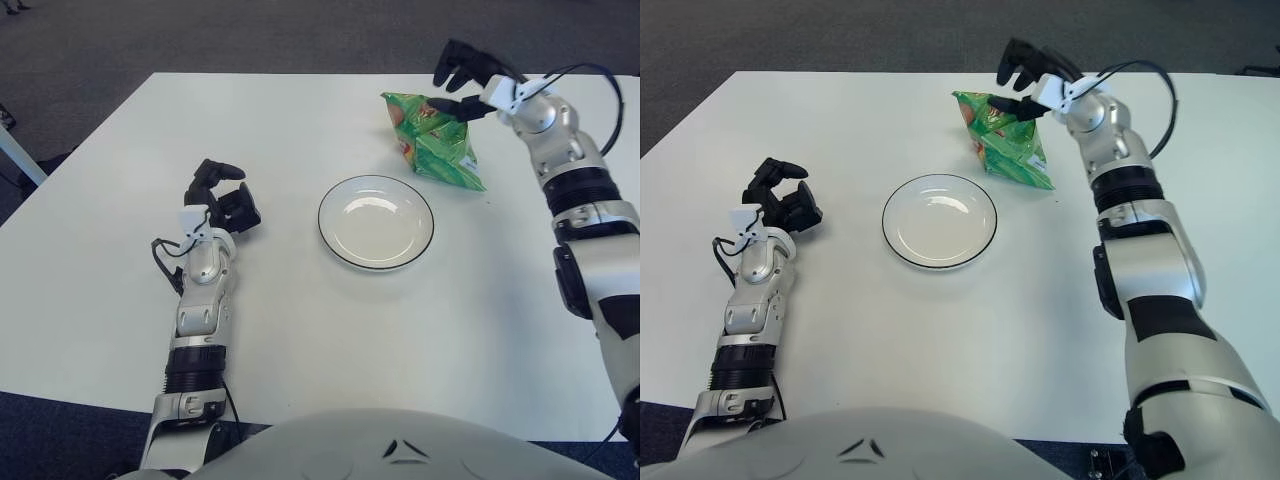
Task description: Put the snack into the plate.
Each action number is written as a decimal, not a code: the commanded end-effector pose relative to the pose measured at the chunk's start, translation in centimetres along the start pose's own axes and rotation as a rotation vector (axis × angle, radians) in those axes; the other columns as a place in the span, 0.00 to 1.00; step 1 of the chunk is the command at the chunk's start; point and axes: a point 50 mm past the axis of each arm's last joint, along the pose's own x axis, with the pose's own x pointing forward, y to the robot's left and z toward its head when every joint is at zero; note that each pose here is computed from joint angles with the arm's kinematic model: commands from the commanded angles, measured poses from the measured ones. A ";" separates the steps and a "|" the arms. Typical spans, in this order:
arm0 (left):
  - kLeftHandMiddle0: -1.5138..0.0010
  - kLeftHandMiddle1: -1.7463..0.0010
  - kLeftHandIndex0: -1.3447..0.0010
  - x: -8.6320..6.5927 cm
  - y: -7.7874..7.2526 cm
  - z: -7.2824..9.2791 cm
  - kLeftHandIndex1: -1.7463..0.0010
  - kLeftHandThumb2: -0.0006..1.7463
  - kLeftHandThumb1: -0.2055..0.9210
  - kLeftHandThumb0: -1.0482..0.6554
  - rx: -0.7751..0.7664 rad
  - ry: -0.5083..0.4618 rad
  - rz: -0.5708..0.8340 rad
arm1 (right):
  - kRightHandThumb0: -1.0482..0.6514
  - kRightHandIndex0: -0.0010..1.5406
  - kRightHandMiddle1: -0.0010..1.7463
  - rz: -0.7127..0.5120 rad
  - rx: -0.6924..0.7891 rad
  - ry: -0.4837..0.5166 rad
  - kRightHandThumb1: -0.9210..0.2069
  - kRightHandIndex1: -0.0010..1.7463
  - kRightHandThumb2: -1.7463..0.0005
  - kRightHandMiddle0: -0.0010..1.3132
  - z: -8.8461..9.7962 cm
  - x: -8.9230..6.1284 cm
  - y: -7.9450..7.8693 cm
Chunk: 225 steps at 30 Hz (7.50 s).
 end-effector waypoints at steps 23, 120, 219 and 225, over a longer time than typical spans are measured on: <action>0.10 0.00 0.51 -3.4 0.7 -4.2 0.00 0.79 0.41 0.32 -0.030 0.150 0.058 | 0.06 0.00 0.54 0.488 -0.050 0.180 0.00 0.32 0.50 0.00 -3.9 -2.1 10.8; 0.11 0.00 0.54 -3.7 0.9 -3.8 0.00 0.76 0.46 0.33 -0.027 0.148 0.057 | 0.62 0.57 1.00 -0.133 -0.492 0.027 0.78 0.89 0.10 0.47 -6.5 -5.3 6.9; 0.09 0.00 0.49 -2.3 0.3 -5.0 0.00 0.82 0.38 0.31 0.014 0.158 0.063 | 0.62 0.54 1.00 -0.171 0.823 -0.271 0.82 1.00 0.03 0.48 8.3 -6.2 -0.2; 0.09 0.00 0.49 -2.2 0.4 -4.9 0.00 0.82 0.38 0.31 0.011 0.148 0.066 | 0.62 0.55 1.00 -0.082 0.869 -0.295 0.81 0.98 0.05 0.47 8.2 -7.6 0.6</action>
